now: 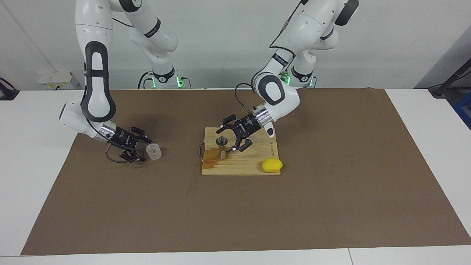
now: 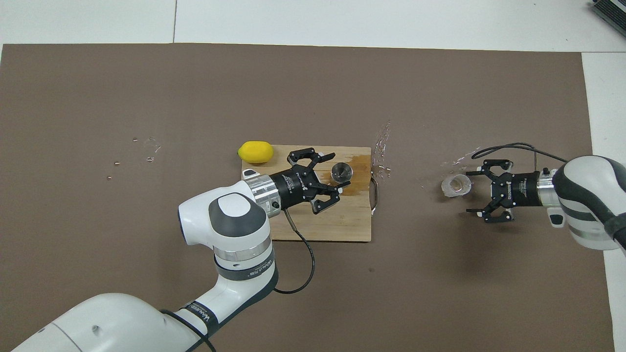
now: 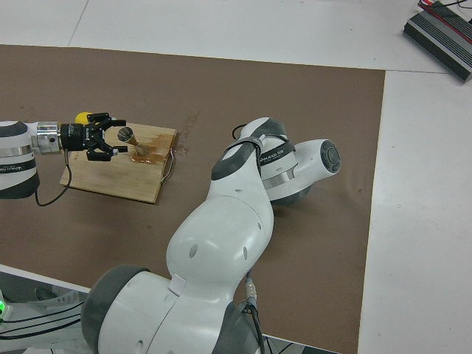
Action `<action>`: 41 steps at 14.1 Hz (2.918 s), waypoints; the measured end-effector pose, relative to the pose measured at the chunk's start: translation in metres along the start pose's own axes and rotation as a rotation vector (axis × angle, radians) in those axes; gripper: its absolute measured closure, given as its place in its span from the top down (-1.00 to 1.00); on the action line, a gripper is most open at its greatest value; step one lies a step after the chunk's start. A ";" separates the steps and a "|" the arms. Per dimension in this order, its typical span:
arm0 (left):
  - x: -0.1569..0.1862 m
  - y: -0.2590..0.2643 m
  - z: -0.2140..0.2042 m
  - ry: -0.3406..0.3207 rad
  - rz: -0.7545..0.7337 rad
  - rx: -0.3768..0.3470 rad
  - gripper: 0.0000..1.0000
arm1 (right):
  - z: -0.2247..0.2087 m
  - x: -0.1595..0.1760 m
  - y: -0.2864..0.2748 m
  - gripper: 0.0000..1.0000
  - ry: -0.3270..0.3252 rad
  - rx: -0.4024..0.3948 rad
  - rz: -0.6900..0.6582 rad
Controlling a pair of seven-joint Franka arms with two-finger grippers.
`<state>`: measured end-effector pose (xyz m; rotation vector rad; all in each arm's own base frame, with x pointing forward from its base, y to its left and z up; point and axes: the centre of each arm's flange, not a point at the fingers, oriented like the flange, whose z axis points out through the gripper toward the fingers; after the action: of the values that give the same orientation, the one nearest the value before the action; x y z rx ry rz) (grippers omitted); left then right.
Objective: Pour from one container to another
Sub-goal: 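Release the dark cup while the right gripper grasps the clear cup, then withdraw the left gripper while the right gripper lifts the clear cup, then move the clear cup over the dark cup and tilt it to pour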
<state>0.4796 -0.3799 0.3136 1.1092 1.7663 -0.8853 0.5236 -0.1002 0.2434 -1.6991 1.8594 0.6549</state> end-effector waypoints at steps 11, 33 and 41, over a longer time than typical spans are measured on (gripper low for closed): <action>-0.095 0.031 -0.063 -0.009 0.193 -0.132 1.00 | 0.014 -0.023 -0.009 0.87 -0.088 0.067 0.045; -0.135 0.192 -0.298 0.724 1.099 -0.106 1.00 | 0.026 -0.146 -0.029 0.01 -0.024 0.027 0.034; -0.115 0.180 -0.333 0.978 1.473 0.482 1.00 | 0.049 -0.271 -0.044 0.01 0.183 -0.030 0.029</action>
<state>0.5804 -0.0620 0.5264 2.8455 0.7502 0.2836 0.5883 0.1280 0.3891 -1.8066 2.0124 0.5566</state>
